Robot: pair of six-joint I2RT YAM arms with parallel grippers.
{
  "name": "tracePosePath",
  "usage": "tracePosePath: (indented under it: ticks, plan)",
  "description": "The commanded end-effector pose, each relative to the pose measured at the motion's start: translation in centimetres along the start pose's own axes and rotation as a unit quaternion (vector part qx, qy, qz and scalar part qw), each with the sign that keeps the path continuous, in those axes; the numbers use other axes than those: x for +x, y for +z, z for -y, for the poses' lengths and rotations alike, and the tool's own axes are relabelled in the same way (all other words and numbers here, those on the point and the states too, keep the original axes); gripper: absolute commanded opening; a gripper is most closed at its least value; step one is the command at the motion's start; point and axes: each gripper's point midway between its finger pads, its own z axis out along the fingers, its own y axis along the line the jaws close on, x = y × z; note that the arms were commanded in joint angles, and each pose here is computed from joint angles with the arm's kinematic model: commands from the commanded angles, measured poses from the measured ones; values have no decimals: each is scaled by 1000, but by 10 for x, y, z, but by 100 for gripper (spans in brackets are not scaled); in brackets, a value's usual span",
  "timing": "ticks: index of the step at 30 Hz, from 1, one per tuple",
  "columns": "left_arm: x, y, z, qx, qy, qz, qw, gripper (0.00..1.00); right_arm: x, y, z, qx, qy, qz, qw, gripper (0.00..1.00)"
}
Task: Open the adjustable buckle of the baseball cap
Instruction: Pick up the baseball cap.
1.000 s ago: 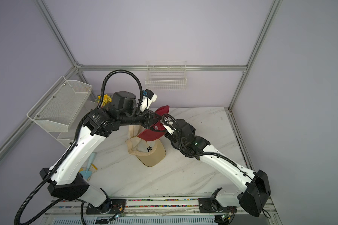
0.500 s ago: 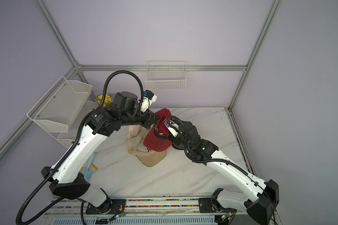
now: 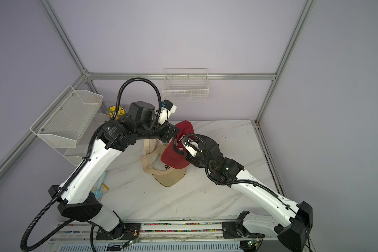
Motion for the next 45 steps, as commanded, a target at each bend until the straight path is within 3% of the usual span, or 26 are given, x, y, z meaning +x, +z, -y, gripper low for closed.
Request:
tracePosePath:
  ticks: [1, 12, 30, 45]
  plan:
    - [-20, -17, 10, 16, 3, 38, 999, 0, 3, 2, -5, -8, -4, -5, 1000, 71]
    - [-22, -18, 9, 13, 6, 38, 999, 0, 2, -1, -13, -17, -21, -9, 1000, 70]
    - [-11, -26, 15, 31, 7, 26, 999, 0, -7, 16, 9, 46, -14, -18, 999, 70]
    - [-10, -35, 17, 36, 7, 28, 999, 0, -13, 17, 13, 53, -22, -16, 998, 71]
